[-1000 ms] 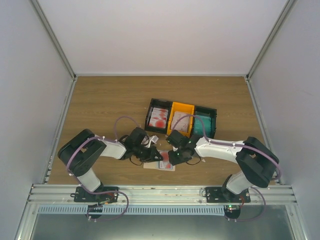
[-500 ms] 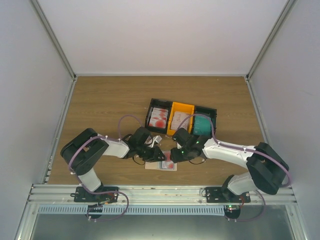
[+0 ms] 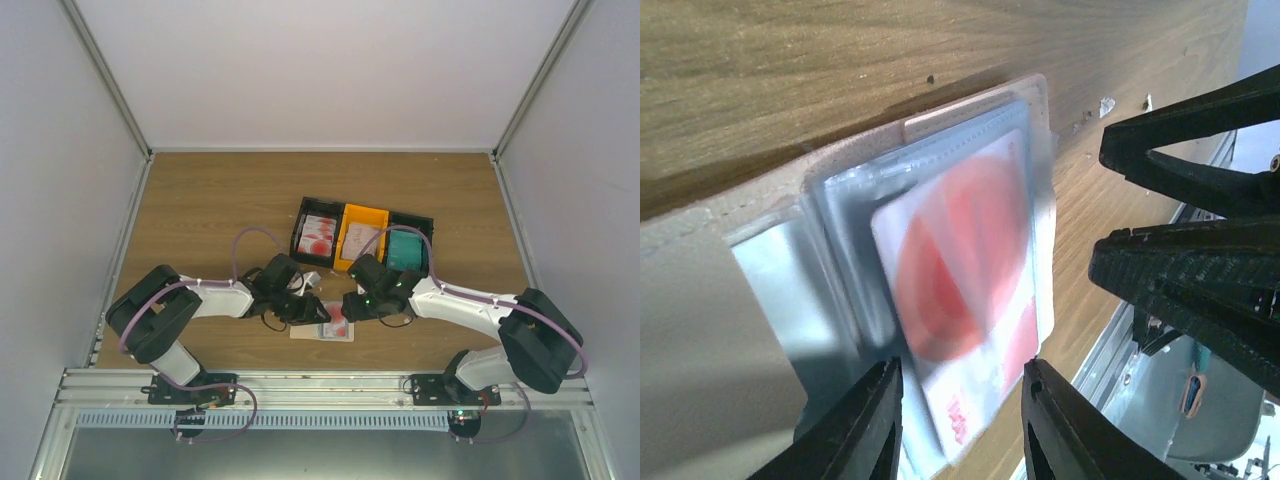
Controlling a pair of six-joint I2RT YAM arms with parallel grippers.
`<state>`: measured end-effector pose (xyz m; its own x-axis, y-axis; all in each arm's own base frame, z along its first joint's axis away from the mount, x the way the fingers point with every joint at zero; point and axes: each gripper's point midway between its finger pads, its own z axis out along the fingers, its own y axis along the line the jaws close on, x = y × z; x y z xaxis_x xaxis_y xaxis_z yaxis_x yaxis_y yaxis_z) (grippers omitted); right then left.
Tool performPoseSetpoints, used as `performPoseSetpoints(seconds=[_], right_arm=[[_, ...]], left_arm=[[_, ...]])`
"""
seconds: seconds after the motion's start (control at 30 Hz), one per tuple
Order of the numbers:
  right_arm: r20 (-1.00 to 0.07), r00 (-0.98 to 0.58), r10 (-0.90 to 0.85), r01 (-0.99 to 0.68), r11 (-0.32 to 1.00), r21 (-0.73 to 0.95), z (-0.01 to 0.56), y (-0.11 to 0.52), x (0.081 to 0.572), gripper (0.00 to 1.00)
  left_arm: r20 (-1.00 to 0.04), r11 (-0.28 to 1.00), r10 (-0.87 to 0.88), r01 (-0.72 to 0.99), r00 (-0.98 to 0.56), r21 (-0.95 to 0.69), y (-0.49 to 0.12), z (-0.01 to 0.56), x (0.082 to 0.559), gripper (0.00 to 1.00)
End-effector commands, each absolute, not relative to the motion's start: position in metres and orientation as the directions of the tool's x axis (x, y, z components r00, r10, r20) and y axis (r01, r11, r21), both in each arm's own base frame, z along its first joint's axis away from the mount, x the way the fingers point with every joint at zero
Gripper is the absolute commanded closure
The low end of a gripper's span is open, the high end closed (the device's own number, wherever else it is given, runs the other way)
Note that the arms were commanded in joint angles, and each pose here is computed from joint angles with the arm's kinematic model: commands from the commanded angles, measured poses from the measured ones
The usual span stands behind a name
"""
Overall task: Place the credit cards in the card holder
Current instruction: Insert the credit card into the card holder.
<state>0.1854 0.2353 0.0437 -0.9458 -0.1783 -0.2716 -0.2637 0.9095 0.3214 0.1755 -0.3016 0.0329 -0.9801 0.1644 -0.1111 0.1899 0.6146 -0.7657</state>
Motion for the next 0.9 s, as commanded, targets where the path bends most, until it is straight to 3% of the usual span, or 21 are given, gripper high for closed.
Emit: performPoseSetpoints(seconds=[0.0,0.3,0.87], right_arm=[[-0.292,-0.944,-0.152,-0.246,0.914,0.322,0.046,0.233,0.189,0.51],[-0.293,-0.944,-0.154,-0.248,0.914,0.32,0.045,0.233,0.19,0.51],[-0.297,-0.943,-0.148,-0.248,0.909,0.334,0.046,0.231,0.186,0.52]], left_arm=[[-0.153,0.623,0.172,0.228,-0.973,-0.749,-0.301,0.04,0.177,0.63],[-0.171,0.642,0.166,0.238,-0.971,-0.729,-0.3,0.042,0.181,0.58],[-0.141,0.721,0.185,0.232,-0.973,-0.653,-0.307,0.019,0.187,0.83]])
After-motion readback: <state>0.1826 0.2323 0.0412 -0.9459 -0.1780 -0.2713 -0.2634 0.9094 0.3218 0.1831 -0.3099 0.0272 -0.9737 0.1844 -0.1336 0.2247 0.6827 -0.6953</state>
